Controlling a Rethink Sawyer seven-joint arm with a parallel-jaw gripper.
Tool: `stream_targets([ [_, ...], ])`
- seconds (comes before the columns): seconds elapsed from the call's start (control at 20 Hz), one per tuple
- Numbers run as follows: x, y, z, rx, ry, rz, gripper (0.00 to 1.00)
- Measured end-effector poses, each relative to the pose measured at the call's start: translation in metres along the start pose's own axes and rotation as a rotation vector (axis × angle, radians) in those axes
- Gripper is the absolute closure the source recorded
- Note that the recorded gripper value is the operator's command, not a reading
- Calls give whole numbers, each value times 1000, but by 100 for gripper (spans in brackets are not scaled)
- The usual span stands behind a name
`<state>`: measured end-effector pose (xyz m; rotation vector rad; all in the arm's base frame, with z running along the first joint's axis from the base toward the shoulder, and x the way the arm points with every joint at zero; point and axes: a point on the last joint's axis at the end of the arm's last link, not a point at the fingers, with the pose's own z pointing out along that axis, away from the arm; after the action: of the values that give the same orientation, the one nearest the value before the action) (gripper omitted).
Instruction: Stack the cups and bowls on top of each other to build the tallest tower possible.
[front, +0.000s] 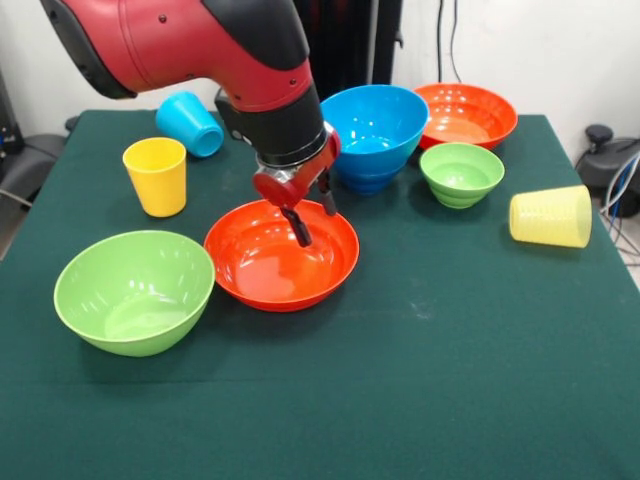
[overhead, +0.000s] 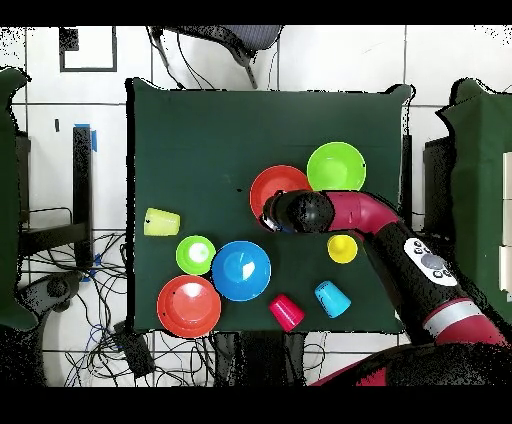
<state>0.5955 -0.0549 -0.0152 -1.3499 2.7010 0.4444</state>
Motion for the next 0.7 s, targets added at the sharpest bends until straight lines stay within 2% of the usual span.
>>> stream_targets([
  [0.4, 15, -12, -17, 12, -14, 48, 0],
  [0.7, 23, -20, -26, 27, -17, 65, 0],
])
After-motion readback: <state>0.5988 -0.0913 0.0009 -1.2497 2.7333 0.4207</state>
